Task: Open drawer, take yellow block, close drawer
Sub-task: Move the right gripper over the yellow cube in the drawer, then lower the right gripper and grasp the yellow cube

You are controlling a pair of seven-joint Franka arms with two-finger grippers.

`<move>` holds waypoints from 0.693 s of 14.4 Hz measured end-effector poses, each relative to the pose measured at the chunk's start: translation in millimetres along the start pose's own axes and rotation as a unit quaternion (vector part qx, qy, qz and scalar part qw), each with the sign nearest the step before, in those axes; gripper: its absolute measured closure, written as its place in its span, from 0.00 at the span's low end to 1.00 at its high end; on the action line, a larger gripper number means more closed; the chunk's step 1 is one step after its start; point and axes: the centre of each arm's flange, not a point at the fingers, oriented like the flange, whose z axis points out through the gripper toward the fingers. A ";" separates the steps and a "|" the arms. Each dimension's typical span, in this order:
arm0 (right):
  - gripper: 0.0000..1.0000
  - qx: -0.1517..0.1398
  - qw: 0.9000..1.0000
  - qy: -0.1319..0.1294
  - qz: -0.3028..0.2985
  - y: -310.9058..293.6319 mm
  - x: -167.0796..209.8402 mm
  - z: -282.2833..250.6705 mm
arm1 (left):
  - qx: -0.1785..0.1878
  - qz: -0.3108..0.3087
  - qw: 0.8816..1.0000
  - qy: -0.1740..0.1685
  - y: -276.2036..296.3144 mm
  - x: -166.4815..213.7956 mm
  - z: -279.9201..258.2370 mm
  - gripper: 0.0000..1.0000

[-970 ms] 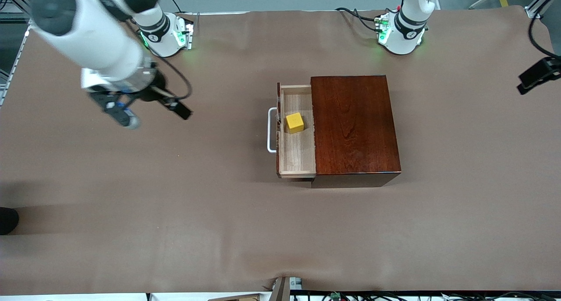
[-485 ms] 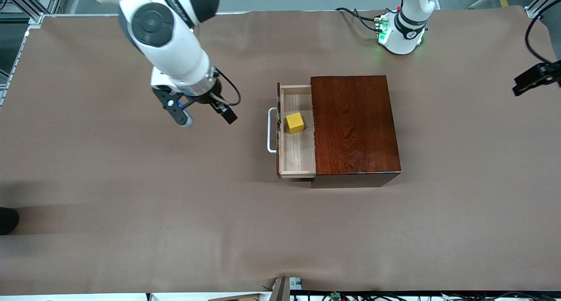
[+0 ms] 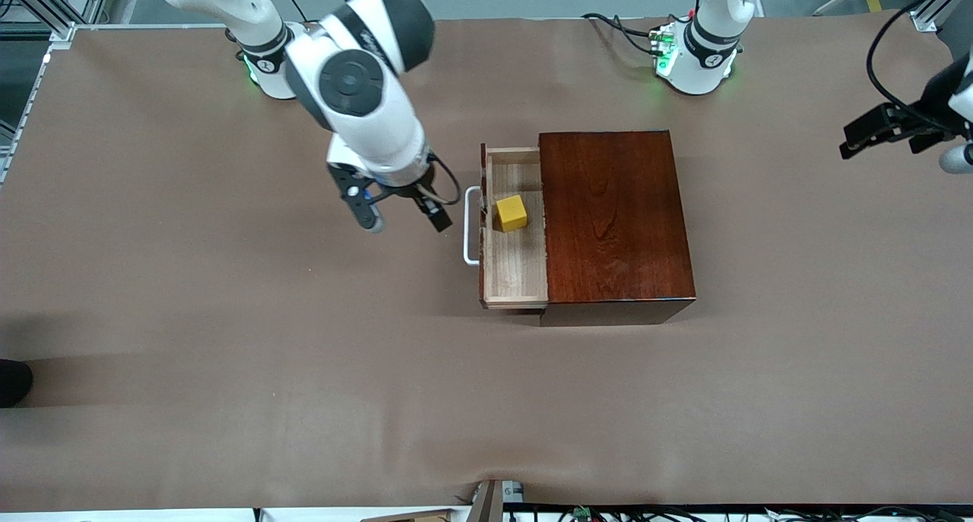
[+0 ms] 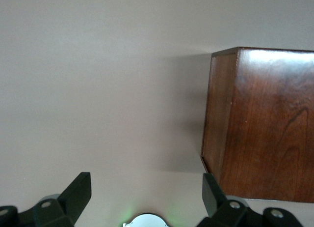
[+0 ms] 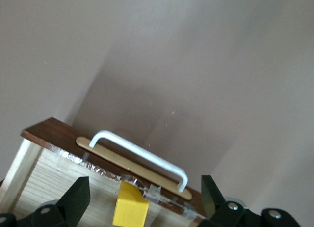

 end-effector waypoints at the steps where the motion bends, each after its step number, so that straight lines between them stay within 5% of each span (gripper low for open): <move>1: 0.00 0.003 1.000 -0.001 0.016 -2.8 -11.2 10.9 | 0.000 0.003 1.000 0.002 2.6 -3.7 -0.6 0.00; 10: 0.00 0.032 0.984 -0.014 0.177 -30.8 -55.5 61.2 | 0.001 0.061 0.998 0.024 9.5 -10.3 -8.5 0.00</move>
